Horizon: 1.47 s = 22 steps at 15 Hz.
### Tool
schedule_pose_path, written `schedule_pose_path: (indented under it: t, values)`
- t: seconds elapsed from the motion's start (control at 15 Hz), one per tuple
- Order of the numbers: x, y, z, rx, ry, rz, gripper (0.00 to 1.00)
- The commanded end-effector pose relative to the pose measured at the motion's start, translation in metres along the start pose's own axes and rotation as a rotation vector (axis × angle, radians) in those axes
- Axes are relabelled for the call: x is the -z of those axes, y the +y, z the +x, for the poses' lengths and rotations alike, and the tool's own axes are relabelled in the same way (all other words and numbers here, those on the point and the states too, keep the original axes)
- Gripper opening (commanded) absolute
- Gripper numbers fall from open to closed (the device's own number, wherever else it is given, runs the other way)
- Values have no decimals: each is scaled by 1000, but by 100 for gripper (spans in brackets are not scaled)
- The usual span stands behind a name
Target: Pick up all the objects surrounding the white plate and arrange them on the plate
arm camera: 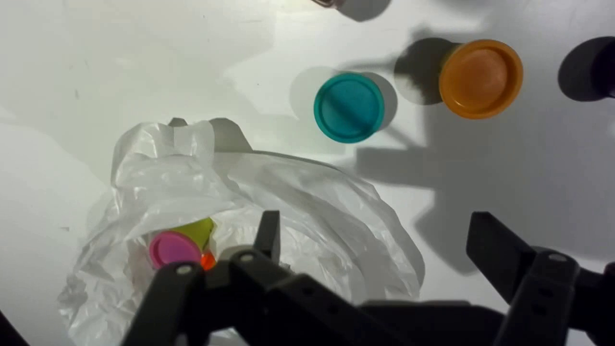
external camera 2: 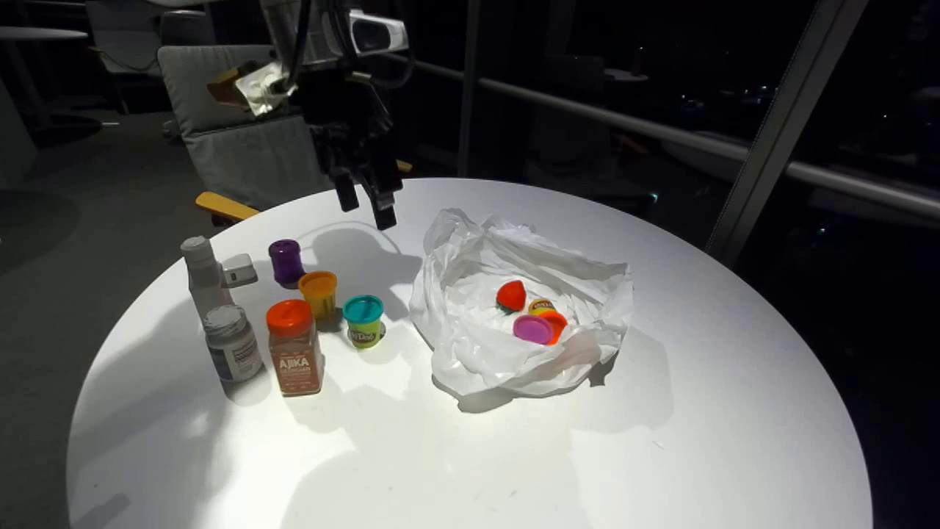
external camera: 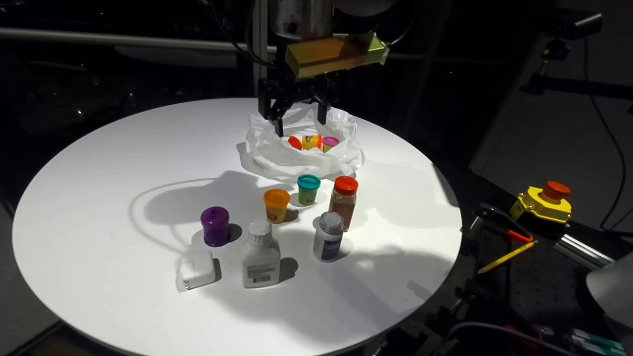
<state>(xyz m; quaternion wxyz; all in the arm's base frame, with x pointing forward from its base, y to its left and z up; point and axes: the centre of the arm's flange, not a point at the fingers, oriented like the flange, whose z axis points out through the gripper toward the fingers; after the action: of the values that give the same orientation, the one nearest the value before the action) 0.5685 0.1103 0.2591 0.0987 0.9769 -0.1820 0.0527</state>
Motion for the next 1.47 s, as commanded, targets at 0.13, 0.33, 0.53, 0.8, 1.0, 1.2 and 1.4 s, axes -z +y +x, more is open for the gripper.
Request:
schedule_pose_path:
  t: [0.13, 0.33, 0.53, 0.8, 1.0, 1.2, 1.4]
  values:
    - [-56, 8, 3, -54, -106, -2, 100]
    - [-83, 9, 3, -88, -165, -5, 100]
    - [-102, 2, 1, -89, -220, 23, 100]
    - [-111, -8, -3, -77, -237, 47, 100]
    - [-120, -11, -7, -77, -255, 34, 100]
    - [-126, -9, -10, -74, -244, 1, 66]
    - [-129, -3, -10, -74, -229, -21, 42]
